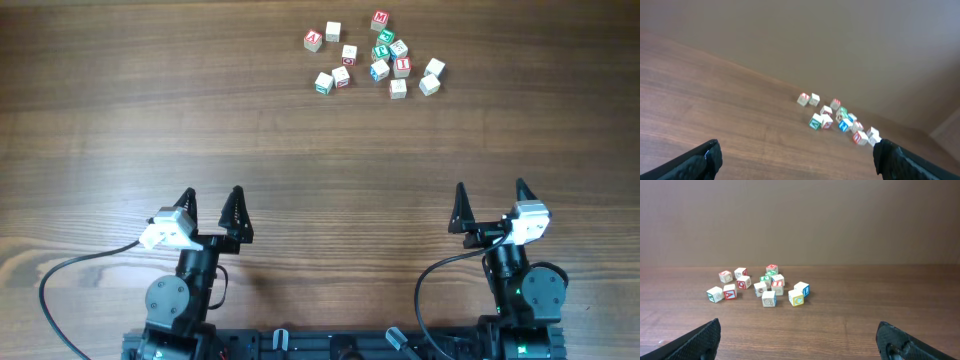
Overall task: Form a circle
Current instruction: 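Reach the left gripper forward to the block cluster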
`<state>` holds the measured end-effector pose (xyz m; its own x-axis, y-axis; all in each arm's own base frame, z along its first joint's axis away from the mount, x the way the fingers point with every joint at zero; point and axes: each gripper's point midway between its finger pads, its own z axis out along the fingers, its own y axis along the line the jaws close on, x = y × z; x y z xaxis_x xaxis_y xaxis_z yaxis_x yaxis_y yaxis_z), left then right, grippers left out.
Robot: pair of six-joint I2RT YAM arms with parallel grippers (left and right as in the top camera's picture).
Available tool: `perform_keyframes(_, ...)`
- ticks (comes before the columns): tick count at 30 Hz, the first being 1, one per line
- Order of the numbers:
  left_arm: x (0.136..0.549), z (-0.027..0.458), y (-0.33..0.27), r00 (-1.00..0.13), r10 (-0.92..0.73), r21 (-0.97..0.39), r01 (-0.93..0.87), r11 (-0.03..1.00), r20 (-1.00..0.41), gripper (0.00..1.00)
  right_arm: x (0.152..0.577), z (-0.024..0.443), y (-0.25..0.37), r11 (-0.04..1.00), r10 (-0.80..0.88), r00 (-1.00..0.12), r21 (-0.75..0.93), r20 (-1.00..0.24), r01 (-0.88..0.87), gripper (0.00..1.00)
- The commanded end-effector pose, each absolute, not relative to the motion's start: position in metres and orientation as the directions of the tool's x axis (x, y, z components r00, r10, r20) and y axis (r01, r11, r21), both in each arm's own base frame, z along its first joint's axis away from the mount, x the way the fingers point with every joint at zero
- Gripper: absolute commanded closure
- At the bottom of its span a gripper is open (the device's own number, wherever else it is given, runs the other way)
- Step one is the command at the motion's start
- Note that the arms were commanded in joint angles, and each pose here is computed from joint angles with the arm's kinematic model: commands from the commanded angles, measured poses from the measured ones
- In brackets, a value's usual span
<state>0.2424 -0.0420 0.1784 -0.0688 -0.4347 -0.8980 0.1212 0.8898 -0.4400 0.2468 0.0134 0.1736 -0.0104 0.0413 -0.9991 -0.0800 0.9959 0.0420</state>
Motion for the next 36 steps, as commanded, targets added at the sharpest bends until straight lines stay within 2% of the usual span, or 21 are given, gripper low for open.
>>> perform_keyframes(1, 0.238, 0.216, -0.046, -0.038, -0.401, -0.402, 0.168, 0.900, -0.915, 0.00, 0.246, 0.176, 0.014, 0.995, 0.054, -0.002, 0.054, -0.999, -0.087, 0.00)
perform_keyframes(9, 0.248, 0.253, -0.057, -0.154, -0.327, -0.352, 0.178, 0.919, -0.932, 0.00, 0.246, 0.176, 0.014, 0.995, 0.055, -0.002, 0.055, -0.998, -0.087, 0.00)
perform_keyframes(16, 0.278, 0.285, -0.071, -0.361, -0.278, -0.345, 0.137, 0.928, -0.890, 0.00, 0.246, 0.176, 0.014, 0.995, 0.054, -0.002, 0.054, -0.999, -0.087, 0.00)
perform_keyframes(19, 0.286, 0.282, -0.083, -0.454, -0.254, -0.355, 0.153, 0.922, -0.854, 0.00, 0.246, 0.176, 0.014, 0.995, 0.055, -0.002, 0.055, -0.998, -0.087, 0.00)
perform_keyframes(25, 0.296, 0.250, -0.090, -0.564, -0.227, -0.356, 0.128, 0.926, -0.794, 0.00, 0.246, 0.176, 0.014, 0.995, 0.054, -0.002, 0.054, -0.999, -0.087, 0.01)
perform_keyframes(36, 0.313, 0.225, -0.095, -0.641, -0.208, -0.348, 0.099, 0.932, -0.739, 0.00, 0.246, 0.176, 0.014, 0.995, 0.054, -0.002, 0.054, -0.999, -0.087, 0.00)
